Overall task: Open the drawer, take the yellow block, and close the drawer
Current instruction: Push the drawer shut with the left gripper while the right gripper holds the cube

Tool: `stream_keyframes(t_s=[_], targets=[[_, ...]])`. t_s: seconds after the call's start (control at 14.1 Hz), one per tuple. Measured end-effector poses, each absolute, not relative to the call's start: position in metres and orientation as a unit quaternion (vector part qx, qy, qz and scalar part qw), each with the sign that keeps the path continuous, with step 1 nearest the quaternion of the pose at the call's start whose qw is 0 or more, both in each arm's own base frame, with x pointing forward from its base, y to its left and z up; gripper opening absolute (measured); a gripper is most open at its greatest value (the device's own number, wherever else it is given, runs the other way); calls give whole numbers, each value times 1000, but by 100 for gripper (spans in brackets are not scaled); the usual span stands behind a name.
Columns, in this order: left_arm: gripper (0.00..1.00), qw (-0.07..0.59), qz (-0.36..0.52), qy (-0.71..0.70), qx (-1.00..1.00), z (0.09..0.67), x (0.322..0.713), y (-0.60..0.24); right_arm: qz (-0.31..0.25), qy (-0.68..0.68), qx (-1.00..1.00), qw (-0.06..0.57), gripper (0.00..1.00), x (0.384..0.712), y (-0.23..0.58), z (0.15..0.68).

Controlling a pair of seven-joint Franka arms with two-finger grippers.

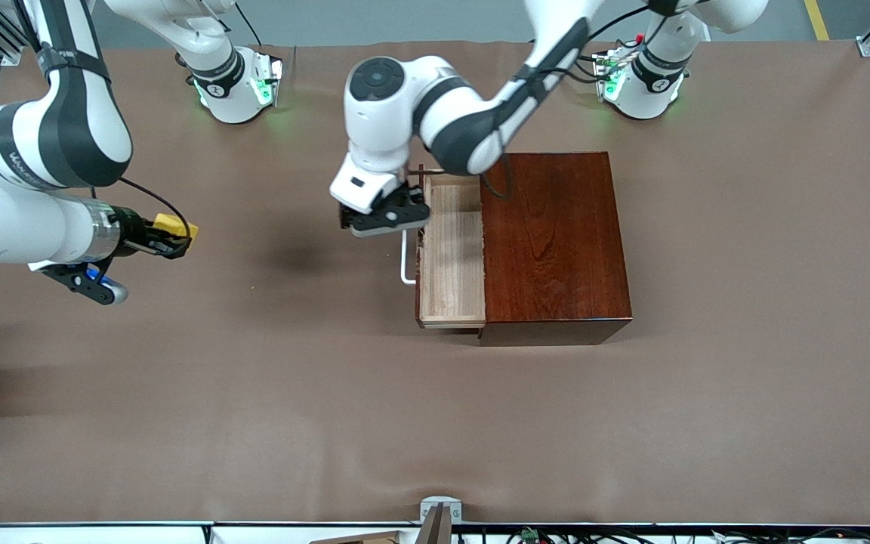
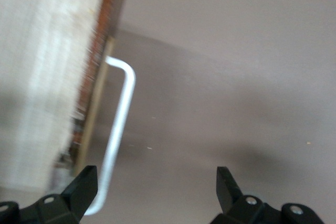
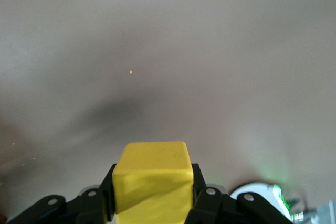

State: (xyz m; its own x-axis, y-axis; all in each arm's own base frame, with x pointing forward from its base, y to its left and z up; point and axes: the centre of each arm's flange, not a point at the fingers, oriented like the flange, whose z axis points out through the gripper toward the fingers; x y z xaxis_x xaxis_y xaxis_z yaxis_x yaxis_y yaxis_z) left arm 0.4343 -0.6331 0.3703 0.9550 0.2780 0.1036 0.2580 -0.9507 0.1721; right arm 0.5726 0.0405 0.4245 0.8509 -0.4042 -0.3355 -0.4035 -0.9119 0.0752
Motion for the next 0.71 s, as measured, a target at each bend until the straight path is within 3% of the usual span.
stream_keyframes(t_s=[0.36, 0.71], targets=[[100, 112, 64, 215, 968, 329, 430, -652, -143, -148, 978, -18, 56, 552, -22, 365], [100, 113, 54, 319, 940, 308, 435, -651, -74, -106, 991, -17, 56, 524, -73, 291]])
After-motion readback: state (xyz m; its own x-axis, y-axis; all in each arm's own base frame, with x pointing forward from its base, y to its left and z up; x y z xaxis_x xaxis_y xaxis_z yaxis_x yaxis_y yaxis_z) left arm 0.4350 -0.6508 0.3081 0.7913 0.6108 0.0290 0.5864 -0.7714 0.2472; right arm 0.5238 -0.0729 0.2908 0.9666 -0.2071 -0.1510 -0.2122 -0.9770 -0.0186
